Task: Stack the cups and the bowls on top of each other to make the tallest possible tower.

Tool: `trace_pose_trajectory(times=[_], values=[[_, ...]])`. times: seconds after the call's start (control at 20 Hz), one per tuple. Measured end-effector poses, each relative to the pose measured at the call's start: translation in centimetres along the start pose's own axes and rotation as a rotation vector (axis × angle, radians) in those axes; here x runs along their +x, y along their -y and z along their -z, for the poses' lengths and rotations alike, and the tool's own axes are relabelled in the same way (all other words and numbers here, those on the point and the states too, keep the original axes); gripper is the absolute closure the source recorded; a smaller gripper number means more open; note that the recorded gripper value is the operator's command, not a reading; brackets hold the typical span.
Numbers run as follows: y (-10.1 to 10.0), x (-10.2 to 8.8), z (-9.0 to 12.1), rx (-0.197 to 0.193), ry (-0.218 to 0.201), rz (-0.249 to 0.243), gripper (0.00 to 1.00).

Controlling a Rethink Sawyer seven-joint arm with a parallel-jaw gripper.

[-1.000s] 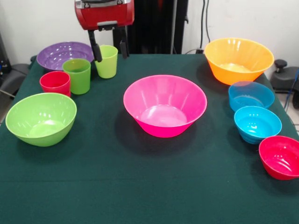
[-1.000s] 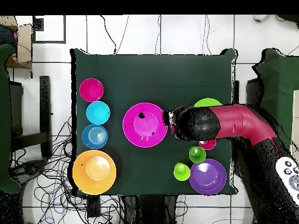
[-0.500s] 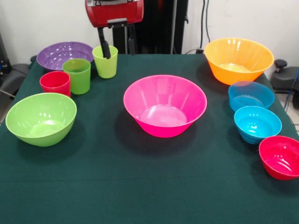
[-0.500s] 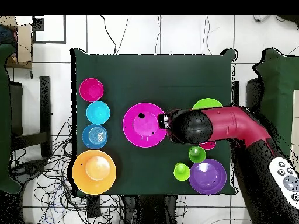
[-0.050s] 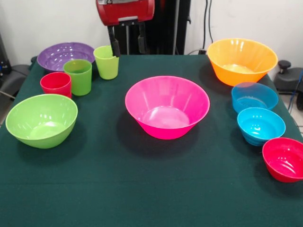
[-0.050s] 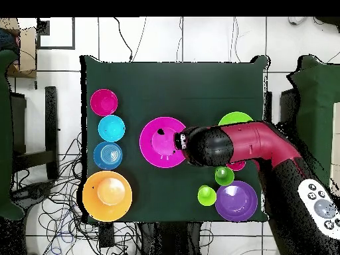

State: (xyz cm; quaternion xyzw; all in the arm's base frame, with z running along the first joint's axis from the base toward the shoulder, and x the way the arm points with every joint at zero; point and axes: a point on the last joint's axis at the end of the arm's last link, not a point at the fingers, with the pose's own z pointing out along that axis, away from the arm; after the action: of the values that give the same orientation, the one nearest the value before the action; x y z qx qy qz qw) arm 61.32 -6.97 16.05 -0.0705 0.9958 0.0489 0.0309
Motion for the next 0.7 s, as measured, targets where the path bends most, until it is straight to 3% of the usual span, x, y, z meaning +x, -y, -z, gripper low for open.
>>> trace_pose_trajectory(times=[0.35,0.7], values=[[-1.9,-0.2,-0.2,-0.003,-0.007,0.033,0.0],[-2.3,1.0,-0.2,0.0,-0.026,0.042,0.0]])
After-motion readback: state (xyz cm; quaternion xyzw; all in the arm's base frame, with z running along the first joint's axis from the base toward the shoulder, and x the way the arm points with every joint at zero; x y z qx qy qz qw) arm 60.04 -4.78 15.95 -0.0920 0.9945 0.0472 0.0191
